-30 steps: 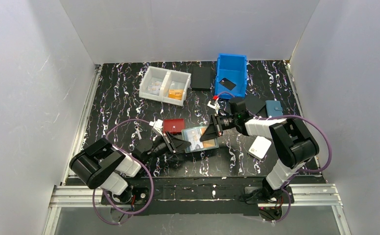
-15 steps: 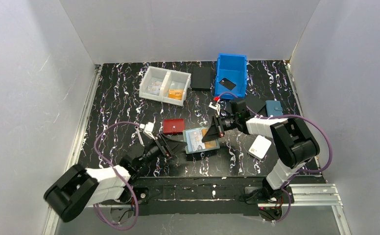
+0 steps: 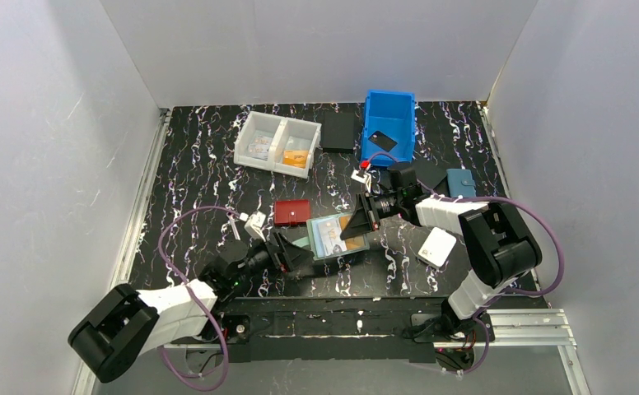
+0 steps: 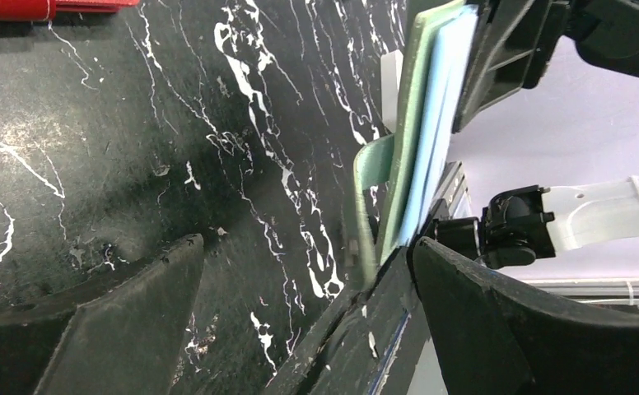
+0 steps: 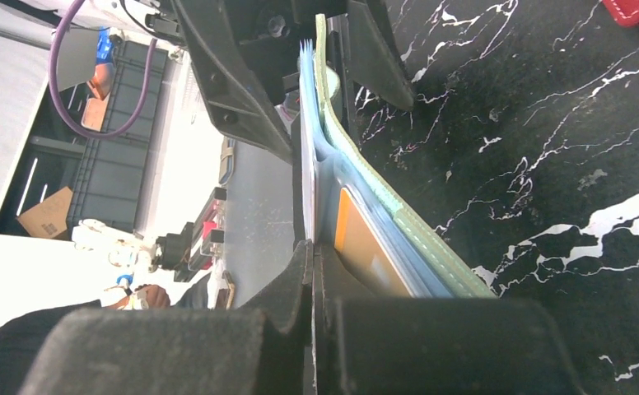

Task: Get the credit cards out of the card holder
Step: Remove the credit card from the card holder.

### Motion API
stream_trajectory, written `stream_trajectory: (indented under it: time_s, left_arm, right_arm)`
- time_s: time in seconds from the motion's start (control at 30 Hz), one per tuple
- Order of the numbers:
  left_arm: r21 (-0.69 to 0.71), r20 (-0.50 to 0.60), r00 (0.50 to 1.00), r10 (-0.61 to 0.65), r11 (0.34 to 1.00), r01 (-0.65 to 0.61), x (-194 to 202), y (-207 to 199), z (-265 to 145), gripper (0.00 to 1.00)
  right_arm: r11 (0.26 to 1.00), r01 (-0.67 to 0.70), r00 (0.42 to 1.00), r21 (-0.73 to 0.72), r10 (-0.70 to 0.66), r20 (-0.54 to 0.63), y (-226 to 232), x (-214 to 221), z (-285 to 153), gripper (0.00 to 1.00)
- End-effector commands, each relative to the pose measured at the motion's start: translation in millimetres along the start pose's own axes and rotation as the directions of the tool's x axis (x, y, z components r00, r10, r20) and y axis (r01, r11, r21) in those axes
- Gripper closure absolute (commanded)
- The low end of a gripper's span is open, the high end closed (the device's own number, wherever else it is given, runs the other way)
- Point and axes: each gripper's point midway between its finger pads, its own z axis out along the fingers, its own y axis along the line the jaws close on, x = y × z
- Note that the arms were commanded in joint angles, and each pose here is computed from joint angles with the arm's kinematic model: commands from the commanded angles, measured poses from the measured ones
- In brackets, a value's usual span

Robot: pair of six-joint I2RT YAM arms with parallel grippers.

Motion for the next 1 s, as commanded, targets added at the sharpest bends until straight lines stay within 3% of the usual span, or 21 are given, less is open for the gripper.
stream_trajectory:
  time_s: [0.0, 0.1, 0.3, 0.4, 0.57, 0.6, 0.7, 0.8, 0.97]
  left_arm:
    - [0.063, 0.005, 0.998, 0.063, 0.996, -0.063, -14, -21, 8, 0.04]
    - [0.116, 0.008, 0.996, 0.086, 0.99, -0.086, -18, -34, 11, 0.15]
    - [0.199, -0.009, 0.996, 0.089, 0.976, -0.085, -16, -50, 11, 0.21]
    - [0.217, -0.032, 0.996, 0.078, 0.974, -0.069, -13, -52, 15, 0.39]
    - [0.265, -0.054, 0.997, 0.049, 0.964, -0.033, -11, -57, 25, 0.56]
    - [0.28, -0.057, 0.997, 0.044, 0.96, -0.026, -11, -59, 27, 0.63]
    - [0.329, -0.097, 0.995, 0.028, 0.944, 0.005, -7, -64, 31, 1.0]
    - [0.318, -0.126, 0.992, 0.003, 0.947, 0.037, -4, -59, 33, 1.0]
    - [0.302, -0.077, 0.997, 0.001, 0.953, 0.022, -11, -53, 22, 1.0]
  right_arm:
    - [0.99, 0.123, 0.992, -0.071, -0.124, -0.007, 25, -14, 1, 0.99]
    - [0.99, 0.119, 0.993, -0.074, -0.12, -0.012, 25, -14, 3, 0.99]
    - [0.99, 0.115, 0.993, -0.079, -0.117, -0.018, 25, -13, 4, 0.99]
    - [0.99, 0.117, 0.993, -0.083, -0.119, -0.021, 25, -12, 5, 0.99]
    - [0.99, 0.116, 0.993, -0.085, -0.119, -0.024, 25, -11, 6, 0.99]
    - [0.99, 0.114, 0.993, -0.084, -0.117, -0.024, 24, -11, 6, 0.99]
    - [0.992, 0.109, 0.994, -0.069, -0.111, -0.022, 20, -12, 6, 0.99]
    - [0.994, 0.106, 0.994, -0.029, -0.106, -0.011, 12, -13, 4, 0.99]
    - [0.996, 0.088, 0.996, 0.034, -0.089, 0.022, -1, -18, -3, 0.99]
